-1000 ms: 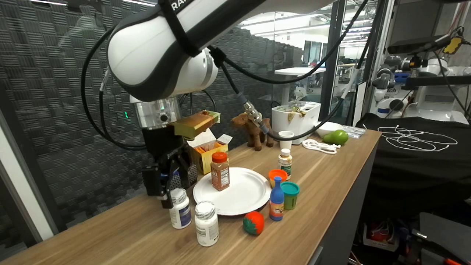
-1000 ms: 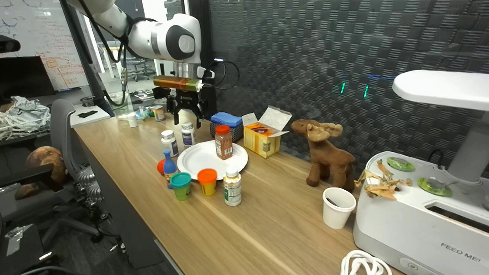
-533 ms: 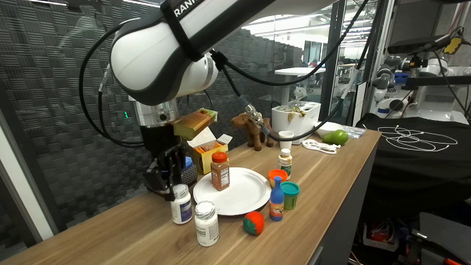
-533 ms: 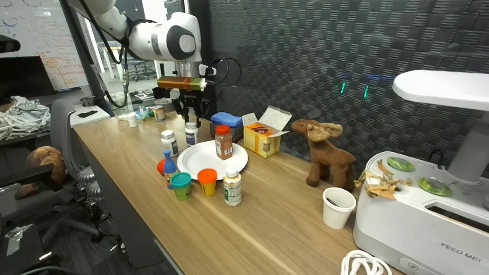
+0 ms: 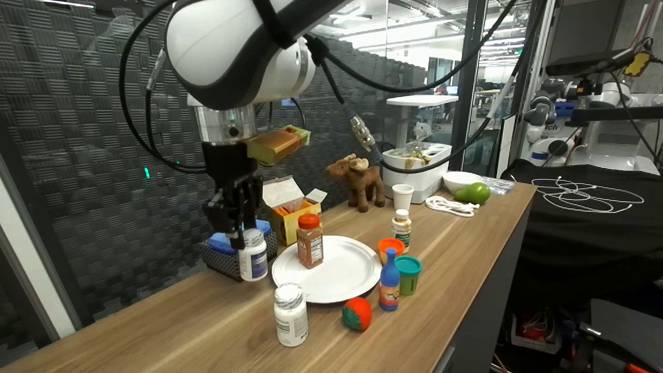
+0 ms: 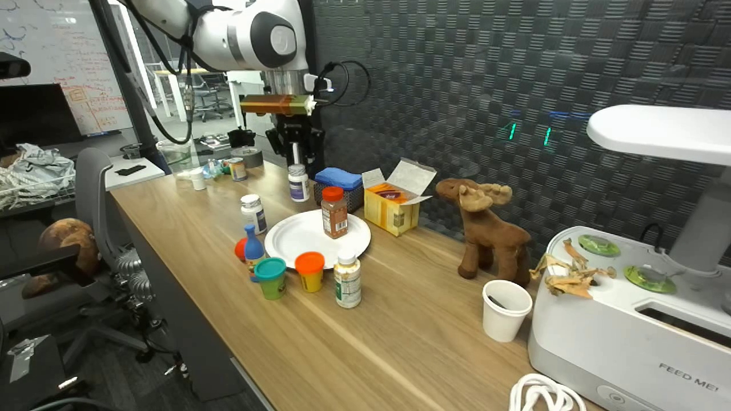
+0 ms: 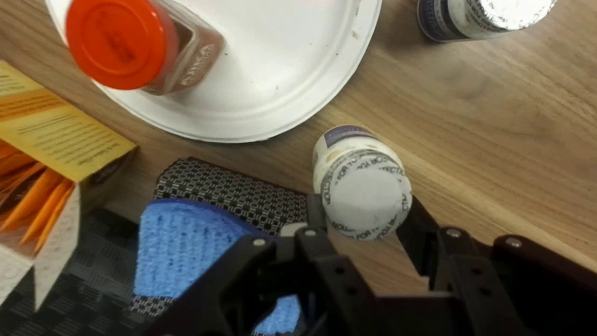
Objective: Gather all the objects surrounding the white plate and arrange them on the plate
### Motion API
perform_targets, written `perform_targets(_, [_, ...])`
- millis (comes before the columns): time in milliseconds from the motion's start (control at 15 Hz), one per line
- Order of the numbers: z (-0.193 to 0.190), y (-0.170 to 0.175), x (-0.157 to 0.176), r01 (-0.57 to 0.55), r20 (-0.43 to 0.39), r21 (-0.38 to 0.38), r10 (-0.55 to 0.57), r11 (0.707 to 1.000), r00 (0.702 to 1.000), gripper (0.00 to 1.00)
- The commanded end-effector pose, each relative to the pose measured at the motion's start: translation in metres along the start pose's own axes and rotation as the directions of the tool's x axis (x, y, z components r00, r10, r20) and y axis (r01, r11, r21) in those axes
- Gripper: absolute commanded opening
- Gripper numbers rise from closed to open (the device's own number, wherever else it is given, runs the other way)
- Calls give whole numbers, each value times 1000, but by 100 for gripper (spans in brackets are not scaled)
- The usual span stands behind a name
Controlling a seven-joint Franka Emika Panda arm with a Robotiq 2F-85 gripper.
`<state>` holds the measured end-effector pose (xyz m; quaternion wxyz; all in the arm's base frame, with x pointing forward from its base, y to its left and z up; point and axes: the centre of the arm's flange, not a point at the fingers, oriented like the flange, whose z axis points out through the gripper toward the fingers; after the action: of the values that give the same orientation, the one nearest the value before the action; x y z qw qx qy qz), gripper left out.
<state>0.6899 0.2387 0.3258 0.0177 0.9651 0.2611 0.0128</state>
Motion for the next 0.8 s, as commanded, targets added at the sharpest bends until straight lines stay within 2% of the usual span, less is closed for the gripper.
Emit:
perform_targets(0, [-26, 15, -21, -38, -13, -43, 38, 998, 999, 18])
perform_targets(200, [-17, 23, -30, -40, 26, -56, 41, 998, 999, 18])
perform_targets(467, [15, 32, -41, -40, 91, -70, 46, 997, 995, 18])
perform_targets(733, [33, 39, -47, -39, 113, -105, 51, 994, 992, 18])
